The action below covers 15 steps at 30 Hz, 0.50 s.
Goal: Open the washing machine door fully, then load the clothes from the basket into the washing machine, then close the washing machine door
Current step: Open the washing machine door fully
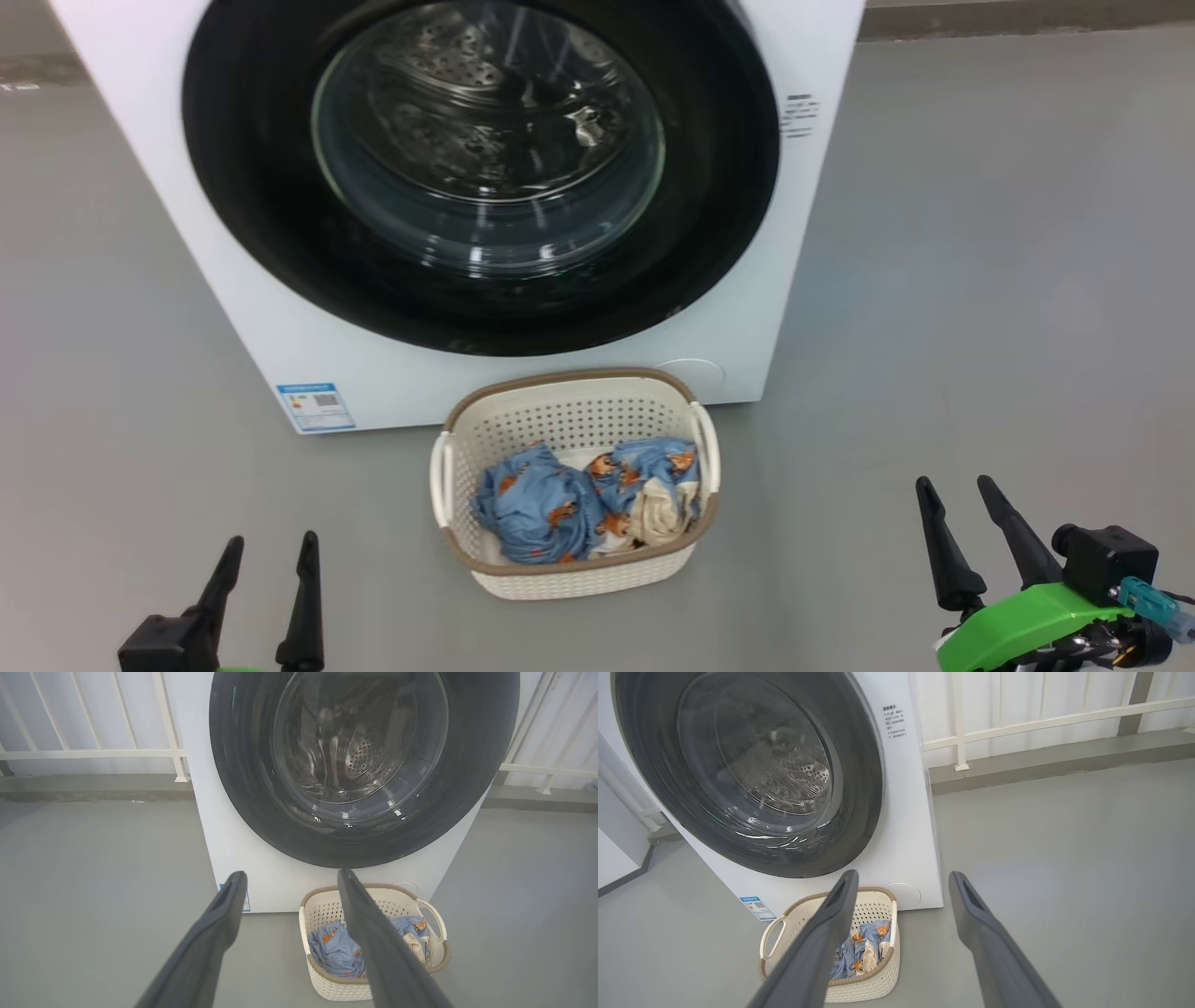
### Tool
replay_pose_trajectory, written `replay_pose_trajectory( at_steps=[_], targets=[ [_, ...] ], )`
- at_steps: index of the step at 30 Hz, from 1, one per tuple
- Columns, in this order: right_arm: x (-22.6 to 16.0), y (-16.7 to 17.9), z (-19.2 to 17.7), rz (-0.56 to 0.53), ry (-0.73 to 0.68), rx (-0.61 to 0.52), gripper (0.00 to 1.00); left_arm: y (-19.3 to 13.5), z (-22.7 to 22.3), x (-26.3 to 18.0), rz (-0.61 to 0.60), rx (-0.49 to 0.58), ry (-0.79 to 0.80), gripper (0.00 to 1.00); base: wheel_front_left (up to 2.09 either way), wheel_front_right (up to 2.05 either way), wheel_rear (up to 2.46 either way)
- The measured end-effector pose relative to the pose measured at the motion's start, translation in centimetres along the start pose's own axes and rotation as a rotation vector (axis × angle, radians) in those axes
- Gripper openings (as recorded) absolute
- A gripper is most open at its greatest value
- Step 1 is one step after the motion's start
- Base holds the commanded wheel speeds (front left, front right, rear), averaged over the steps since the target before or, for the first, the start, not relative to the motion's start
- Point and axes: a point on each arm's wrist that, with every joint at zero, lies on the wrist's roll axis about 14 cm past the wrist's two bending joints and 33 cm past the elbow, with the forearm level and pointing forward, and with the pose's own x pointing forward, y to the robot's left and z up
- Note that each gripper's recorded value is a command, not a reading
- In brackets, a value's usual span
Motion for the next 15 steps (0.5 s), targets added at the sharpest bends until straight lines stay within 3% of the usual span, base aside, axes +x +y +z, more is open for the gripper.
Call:
replay_pose_trajectory(
  at_steps=[15],
  targets=[
    [-0.06,-0.37,-0.06,-0.011,0.002,-0.001,1.0,-0.06,-0.11,0.28,-0.001,-0.006,0.002,1.0,1.23,1.23,-2.46]
  ],
)
